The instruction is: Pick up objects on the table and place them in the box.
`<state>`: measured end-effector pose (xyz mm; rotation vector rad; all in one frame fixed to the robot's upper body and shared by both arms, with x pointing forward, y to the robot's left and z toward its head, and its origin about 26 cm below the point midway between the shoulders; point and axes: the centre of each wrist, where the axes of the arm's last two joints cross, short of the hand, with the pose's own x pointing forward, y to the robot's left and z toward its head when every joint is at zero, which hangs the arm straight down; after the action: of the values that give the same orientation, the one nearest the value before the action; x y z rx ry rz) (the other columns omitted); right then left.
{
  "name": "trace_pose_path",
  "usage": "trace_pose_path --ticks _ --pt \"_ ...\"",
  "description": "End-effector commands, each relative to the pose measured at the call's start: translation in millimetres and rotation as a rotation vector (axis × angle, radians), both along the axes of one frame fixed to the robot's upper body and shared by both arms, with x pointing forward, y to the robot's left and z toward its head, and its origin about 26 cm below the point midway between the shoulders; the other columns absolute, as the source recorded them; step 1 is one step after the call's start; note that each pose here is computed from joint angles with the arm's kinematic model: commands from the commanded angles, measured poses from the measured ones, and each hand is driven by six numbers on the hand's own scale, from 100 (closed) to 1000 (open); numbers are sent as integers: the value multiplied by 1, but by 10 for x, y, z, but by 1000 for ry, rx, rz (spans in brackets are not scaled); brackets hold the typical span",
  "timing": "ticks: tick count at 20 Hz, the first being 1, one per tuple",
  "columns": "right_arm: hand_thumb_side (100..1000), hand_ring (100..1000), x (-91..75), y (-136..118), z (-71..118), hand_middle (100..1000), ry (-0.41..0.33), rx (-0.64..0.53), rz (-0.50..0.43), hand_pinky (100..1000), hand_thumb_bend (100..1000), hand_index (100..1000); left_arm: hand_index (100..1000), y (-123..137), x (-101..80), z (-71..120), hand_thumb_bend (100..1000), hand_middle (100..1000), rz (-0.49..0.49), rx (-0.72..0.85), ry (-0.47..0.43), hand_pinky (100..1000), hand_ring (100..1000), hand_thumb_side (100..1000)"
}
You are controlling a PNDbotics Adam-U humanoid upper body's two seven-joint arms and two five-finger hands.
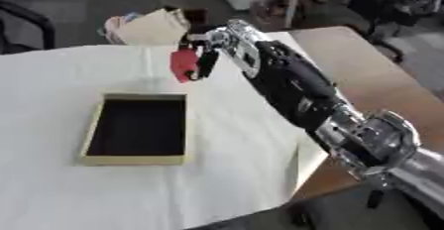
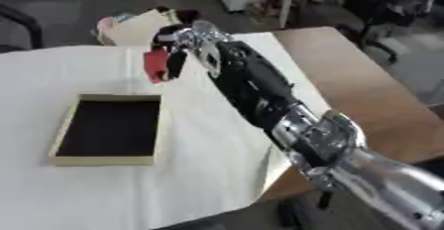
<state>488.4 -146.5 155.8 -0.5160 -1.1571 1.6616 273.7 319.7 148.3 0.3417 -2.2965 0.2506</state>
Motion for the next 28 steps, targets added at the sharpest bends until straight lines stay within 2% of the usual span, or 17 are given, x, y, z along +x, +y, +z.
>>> trace_pose_path --ticks 1,6,10,18,23,28 --pt "146 876 -21 214 154 851 -41 -16 78 811 100 526 796 -13 0 72 245 594 -14 15 -24 806 528 458" --pt "151 882 -135 536 47 863 -22 -50 197 818 100 537 796 -19 3 70 244 593 -18 15 -23 807 528 458" --pt "165 882 -209 705 -13 863 -26 -57 252 818 100 568 796 -24 4 68 244 593 -21 15 -22 807 528 458" --pt "206 878 -224 655 -293 857 -26 -97 208 823 100 704 796 -27 7 72 244 593 -20 12 -25 807 527 459" --pt "286 873 -204 577 -391 849 -51 -109 176 823 269 925 796 -27 6 72 244 593 -20 12 -25 807 527 459" --pt "325 871 -192 516 -427 847 -86 -100 164 818 417 982 796 -25 6 71 243 593 -19 12 -26 807 527 459"
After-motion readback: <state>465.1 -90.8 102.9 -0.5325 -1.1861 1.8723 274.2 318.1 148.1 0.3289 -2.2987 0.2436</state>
